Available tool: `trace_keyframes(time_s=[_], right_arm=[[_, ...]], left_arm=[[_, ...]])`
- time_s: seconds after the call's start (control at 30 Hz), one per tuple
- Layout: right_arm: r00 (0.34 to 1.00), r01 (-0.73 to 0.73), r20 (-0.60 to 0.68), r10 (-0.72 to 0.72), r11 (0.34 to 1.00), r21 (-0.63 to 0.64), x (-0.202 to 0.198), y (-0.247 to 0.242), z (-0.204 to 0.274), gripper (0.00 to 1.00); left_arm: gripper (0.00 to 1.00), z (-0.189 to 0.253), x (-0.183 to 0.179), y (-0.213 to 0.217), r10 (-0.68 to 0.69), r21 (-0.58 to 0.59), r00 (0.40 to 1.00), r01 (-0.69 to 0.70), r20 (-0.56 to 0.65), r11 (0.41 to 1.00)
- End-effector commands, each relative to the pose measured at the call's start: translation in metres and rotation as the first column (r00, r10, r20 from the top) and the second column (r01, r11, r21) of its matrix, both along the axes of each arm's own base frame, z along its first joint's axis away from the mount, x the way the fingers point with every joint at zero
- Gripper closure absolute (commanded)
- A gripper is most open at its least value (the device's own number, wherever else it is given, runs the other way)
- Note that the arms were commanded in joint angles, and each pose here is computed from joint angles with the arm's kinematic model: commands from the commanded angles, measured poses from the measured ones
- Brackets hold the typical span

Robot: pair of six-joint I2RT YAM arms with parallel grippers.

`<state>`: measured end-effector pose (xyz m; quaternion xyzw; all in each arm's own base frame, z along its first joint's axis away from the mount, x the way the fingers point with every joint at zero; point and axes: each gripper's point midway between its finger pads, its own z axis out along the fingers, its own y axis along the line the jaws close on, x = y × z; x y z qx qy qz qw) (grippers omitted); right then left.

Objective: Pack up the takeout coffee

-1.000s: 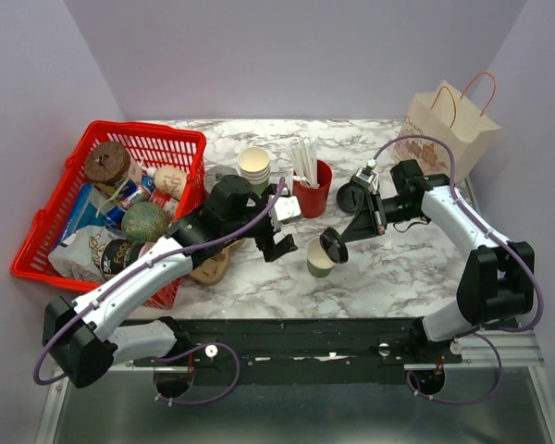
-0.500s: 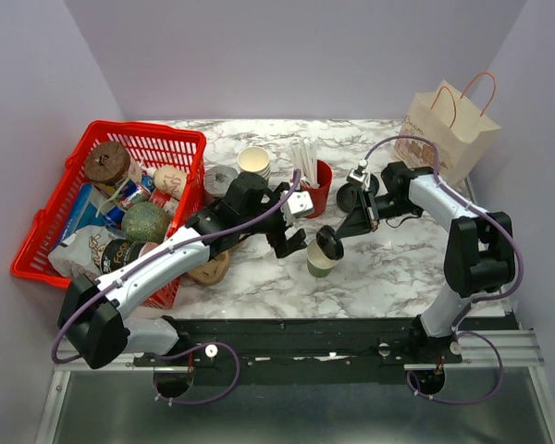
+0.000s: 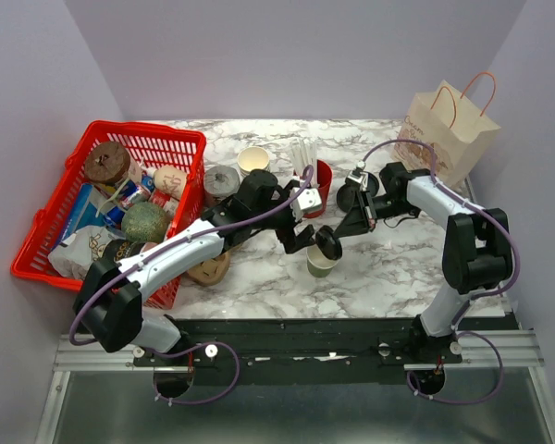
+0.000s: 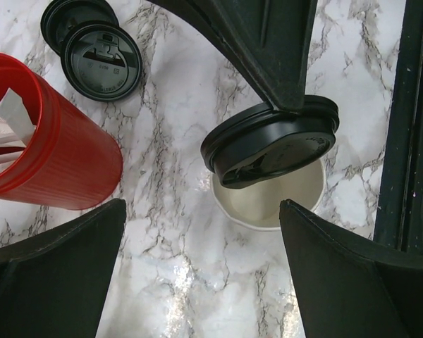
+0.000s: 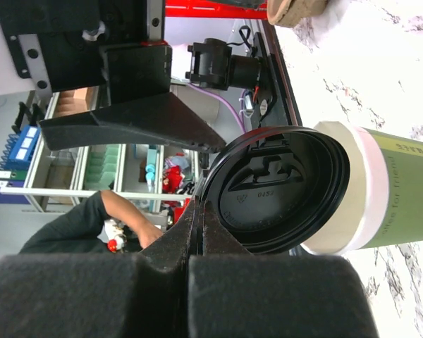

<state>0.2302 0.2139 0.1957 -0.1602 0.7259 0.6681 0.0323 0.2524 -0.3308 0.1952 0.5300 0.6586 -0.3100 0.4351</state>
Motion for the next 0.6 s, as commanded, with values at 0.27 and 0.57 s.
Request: trace_keyframes(time_s=[0.27,0.57], right_arm=[[0.999,0.003,-0.039,-0.002,1.000,0.029,0.012,0.005,-0.004,0.96],[0.999,0.007,-0.042,-0.008,1.000,-0.026,0.016,0.005,-0.014,0.93]], left_arm=[[0.02,0.012,0.000,-0.024,-0.121,-0.030,0.990,0.123,0.077,0.992],[0.04,0.004,-0.001,-0.033,-0.143,-0.027,0.988,0.145,0.060,0.989]])
